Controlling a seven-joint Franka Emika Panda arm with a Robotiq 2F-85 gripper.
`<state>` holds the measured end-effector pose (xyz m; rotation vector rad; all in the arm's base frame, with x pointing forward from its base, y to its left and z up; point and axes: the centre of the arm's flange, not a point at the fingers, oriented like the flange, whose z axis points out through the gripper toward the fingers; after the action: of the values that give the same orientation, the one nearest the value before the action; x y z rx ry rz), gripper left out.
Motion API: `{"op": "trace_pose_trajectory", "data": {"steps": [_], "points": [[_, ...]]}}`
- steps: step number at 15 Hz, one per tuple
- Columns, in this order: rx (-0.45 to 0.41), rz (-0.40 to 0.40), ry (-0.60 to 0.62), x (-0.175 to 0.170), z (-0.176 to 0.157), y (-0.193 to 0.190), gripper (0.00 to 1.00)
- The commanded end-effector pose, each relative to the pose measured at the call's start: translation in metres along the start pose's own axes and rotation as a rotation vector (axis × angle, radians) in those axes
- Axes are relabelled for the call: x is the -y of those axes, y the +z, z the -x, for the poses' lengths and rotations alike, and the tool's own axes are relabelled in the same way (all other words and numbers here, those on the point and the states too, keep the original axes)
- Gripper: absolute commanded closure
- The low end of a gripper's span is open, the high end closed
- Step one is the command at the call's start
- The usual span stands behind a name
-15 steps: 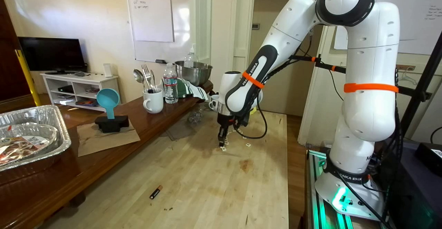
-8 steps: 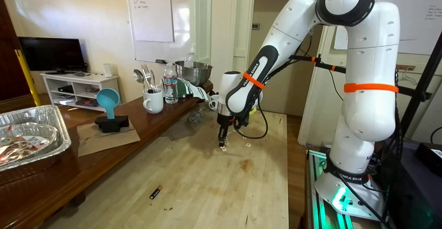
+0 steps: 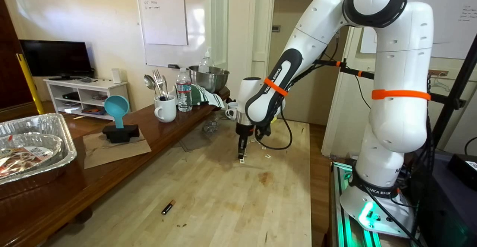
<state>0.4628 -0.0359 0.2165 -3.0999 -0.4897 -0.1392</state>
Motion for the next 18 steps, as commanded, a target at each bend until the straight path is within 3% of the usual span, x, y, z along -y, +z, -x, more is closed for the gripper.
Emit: {"op": "trace_pose_trajectory", "data": {"steps": [1, 18], "points": [[0.076, -0.027, -0.012, 0.006, 0.025, 0.036, 1.0], [0.03, -0.003, -0.019, 0.005, 0.018, 0.015, 1.0]]}}
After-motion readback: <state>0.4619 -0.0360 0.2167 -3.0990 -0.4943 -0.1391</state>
